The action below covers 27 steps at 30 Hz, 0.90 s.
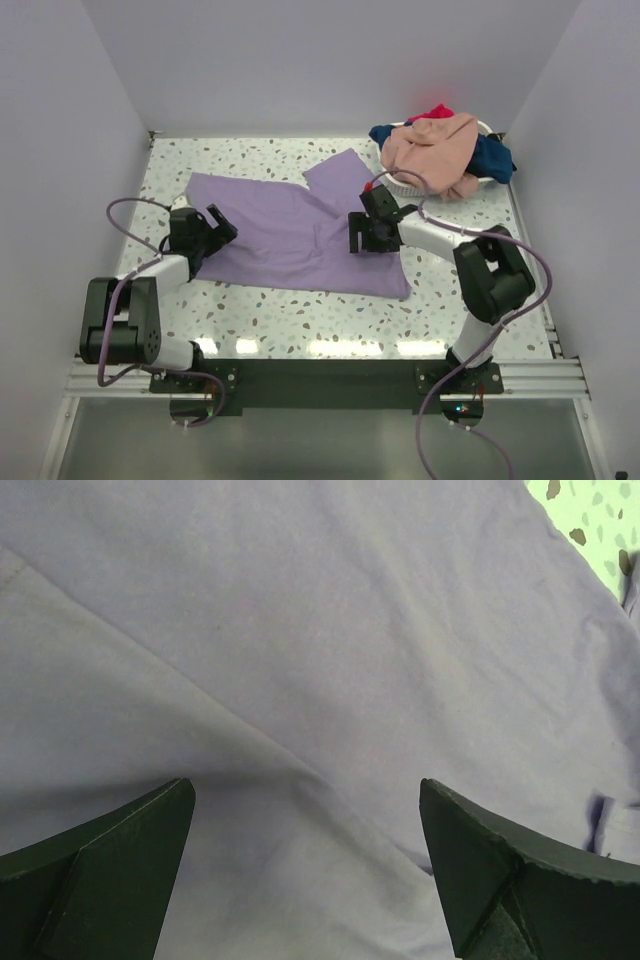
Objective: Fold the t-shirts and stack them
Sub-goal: Fold the tshirt
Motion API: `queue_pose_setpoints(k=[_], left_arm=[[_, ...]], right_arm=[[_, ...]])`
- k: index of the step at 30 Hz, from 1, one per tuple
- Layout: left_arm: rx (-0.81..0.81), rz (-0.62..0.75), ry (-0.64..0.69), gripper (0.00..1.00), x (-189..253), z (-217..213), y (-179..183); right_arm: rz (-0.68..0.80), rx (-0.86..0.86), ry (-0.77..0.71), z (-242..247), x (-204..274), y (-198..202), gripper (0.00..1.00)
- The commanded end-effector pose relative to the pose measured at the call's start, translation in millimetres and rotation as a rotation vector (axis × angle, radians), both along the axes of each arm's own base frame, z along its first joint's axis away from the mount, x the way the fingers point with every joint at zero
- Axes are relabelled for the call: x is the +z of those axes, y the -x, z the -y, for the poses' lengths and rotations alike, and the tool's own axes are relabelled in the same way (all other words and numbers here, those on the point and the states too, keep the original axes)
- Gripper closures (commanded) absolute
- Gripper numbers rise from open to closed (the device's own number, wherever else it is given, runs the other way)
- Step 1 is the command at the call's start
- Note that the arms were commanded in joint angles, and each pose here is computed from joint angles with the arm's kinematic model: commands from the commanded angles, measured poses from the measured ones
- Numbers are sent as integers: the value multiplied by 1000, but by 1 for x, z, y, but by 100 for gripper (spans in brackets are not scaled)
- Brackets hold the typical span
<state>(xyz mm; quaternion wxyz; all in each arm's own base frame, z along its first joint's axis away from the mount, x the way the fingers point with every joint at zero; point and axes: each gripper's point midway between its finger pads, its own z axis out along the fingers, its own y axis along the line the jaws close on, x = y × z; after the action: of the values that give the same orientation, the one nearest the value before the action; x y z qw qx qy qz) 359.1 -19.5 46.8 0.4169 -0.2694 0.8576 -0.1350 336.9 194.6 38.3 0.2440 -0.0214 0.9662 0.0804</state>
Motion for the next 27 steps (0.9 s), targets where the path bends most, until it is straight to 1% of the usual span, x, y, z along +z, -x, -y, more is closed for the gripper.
queue_pose_setpoints(k=[1, 7, 11, 15, 16, 18, 19, 21, 22, 27], left_arm=[[-19, 83, -12, 0, 15, 0, -21], [52, -5, 9, 0, -13, -17, -6], [124, -44, 9, 0, -27, -37, 17], [171, -73, 24, 0, -37, -47, 39], [178, -60, 25, 0, -34, -49, 41], [204, -85, 22, 0, -41, -54, 56], [215, -66, 16, 0, -35, -56, 58], [240, -84, 1, 0, -39, -59, 70], [254, -63, -8, 0, -33, -61, 71], [299, -67, -17, 0, -30, -64, 88]], right_arm=[[54, 25, -23, -12, 7, -20, 20], [-22, 24, -14, -6, -18, 1, 20], [-74, 21, 7, 1, -31, 24, 21], [-131, 36, 11, 1, -45, 52, 21], [-139, 29, 9, 1, -47, 56, 21], [-153, 45, 15, -1, -51, 69, 21], [-159, 43, 13, -2, -52, 74, 21], [-178, 53, 19, -3, -56, 85, 21], [-180, 52, 15, -4, -55, 89, 21], [-208, 75, 15, -7, -58, 117, 21]])
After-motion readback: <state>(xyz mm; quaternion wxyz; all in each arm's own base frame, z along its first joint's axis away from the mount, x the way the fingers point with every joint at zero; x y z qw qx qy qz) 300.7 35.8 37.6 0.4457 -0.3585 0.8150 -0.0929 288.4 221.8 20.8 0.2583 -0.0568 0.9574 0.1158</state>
